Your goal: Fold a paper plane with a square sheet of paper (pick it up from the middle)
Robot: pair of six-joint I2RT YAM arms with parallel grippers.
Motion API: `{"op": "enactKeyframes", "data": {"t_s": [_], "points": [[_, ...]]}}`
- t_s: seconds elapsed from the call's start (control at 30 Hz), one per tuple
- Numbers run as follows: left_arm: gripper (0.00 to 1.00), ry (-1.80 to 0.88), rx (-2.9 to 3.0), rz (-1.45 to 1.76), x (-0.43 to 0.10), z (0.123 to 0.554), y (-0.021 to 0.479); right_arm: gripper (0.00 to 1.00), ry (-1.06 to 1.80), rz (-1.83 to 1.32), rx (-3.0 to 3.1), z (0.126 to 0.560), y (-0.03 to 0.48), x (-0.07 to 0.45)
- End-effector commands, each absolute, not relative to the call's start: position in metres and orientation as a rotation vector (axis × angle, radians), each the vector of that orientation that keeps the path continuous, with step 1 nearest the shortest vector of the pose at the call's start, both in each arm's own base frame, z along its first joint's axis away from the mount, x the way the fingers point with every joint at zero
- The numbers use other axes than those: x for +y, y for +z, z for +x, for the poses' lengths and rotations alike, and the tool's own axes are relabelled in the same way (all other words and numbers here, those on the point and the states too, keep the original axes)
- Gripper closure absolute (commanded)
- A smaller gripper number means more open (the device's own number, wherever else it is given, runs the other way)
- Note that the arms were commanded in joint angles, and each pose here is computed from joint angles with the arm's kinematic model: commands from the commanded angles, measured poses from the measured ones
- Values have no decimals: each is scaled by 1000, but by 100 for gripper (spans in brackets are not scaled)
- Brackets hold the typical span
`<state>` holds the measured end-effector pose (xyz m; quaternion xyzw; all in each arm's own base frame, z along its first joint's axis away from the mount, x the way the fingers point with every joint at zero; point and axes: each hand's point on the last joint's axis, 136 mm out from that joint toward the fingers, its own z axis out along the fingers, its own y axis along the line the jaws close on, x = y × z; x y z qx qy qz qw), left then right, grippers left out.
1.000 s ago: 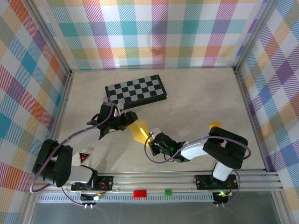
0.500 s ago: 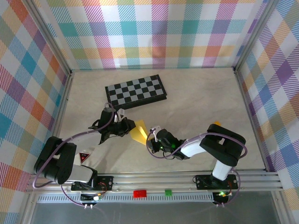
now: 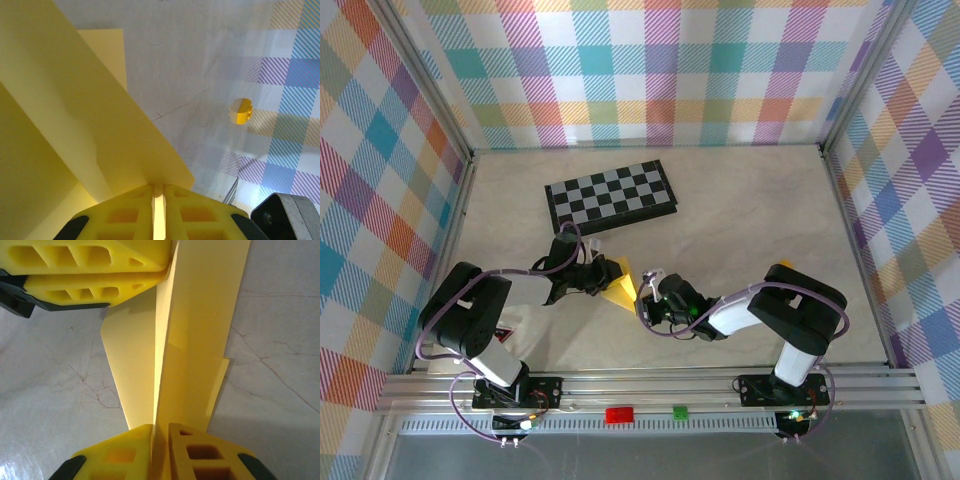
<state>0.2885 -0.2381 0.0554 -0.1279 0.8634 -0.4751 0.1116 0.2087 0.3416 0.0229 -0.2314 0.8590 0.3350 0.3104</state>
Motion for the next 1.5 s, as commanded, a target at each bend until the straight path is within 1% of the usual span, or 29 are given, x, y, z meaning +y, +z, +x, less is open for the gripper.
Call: {"op": "enactKeyframes", "data": {"t_s": [0.0,0.27,0.3,0.37,0.47,0.67,0.93,1.07,1.27,1.47], "points": [[87,-1415,2502,-335,-244,294,64,80,875,-632,2367,196,2,332],[87,-1417,2513,-318,-246,293,62,76,885,-633,2373,198,10,335],[87,-1413,2515,-317,-246,293,62,78,890,-633,2374,198,11,336],[88,-1408,2522,-313,-246,293,61,85,902,-630,2373,198,12,336],[88,-1400,2528,-316,-245,293,60,89,919,-608,2385,198,9,335],[88,-1369,2524,-327,-241,291,63,91,969,-541,2404,195,2,334],[88,-1368,2522,-303,-241,281,68,92,998,-498,2425,194,-5,336],[88,-1397,2508,-304,-246,285,66,92,997,-501,2429,194,-7,336],[90,-1369,2533,-338,-247,292,54,92,997,-501,2432,194,-8,335],[91,-1304,2574,-358,-241,289,40,91,998,-507,2436,194,-9,336]]}}
